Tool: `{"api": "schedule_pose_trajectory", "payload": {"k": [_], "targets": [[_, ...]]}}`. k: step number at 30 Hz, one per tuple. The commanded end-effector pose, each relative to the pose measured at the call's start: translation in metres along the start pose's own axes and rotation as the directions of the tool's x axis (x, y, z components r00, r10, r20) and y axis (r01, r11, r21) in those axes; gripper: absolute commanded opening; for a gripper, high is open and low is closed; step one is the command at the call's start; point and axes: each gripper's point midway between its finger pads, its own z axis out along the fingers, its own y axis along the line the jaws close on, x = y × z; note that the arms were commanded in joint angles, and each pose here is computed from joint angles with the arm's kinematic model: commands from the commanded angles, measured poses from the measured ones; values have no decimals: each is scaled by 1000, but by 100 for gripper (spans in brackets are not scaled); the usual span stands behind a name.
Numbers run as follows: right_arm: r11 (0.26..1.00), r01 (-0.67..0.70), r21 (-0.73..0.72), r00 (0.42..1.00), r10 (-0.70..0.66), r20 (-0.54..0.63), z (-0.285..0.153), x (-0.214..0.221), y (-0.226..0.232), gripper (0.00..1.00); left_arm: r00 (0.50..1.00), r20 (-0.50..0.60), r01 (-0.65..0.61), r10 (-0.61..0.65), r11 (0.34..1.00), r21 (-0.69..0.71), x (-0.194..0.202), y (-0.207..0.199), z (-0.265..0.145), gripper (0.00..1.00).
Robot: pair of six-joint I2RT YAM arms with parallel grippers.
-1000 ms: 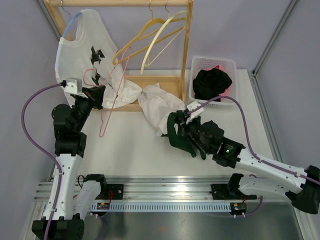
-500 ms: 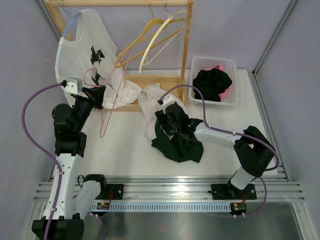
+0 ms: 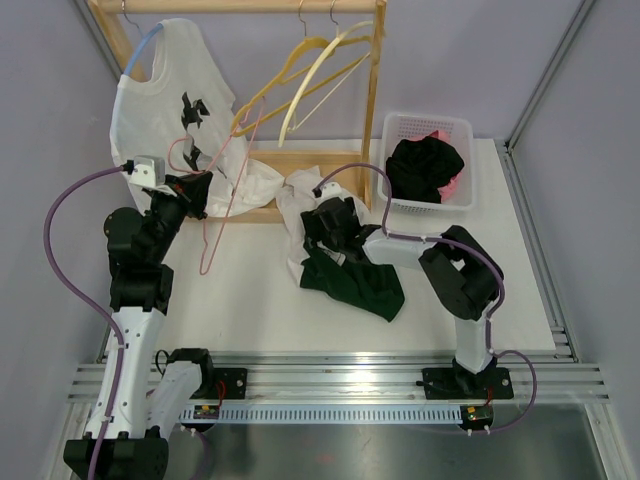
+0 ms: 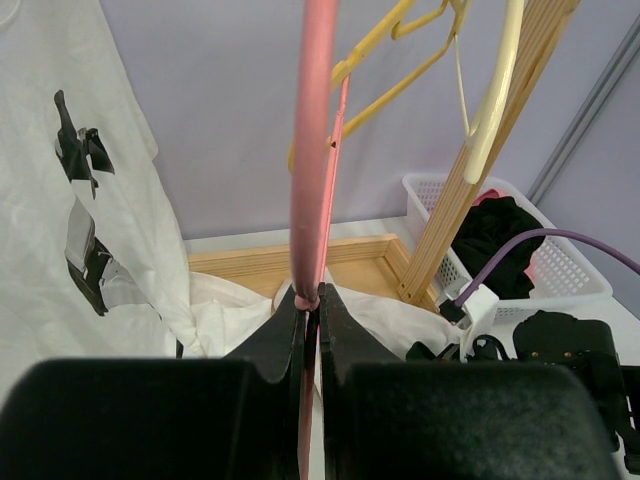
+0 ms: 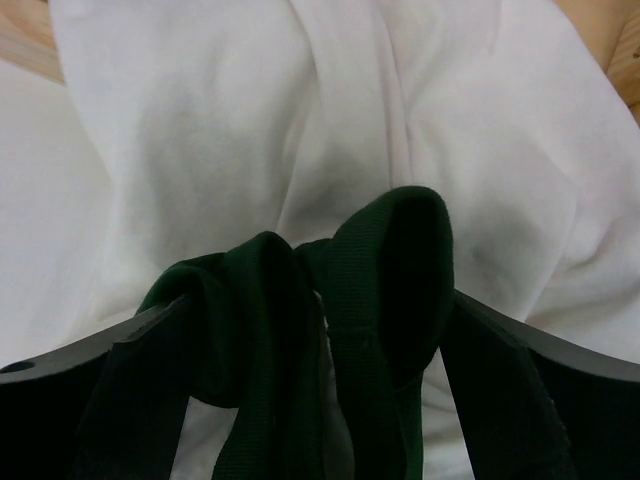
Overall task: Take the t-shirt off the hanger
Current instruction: Place the tshirt into the basket
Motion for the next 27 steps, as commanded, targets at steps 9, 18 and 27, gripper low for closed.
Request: {"api": "schedule_pose_trajectory", "payload": {"k": [9, 18, 27], "targets": [[995, 27, 92, 992, -15, -126, 39, 23, -11, 99, 998, 55, -18, 16, 999, 36, -12, -6, 3, 0], [997, 71, -34, 968, -78, -238, 26, 59, 0, 66, 999, 48, -15, 13, 999, 46, -9, -7, 3, 0], [994, 23, -104, 1000, -23, 4, -51, 6, -8, 0, 999, 44, -12, 10, 999, 49, -9, -7, 5, 0]]}}
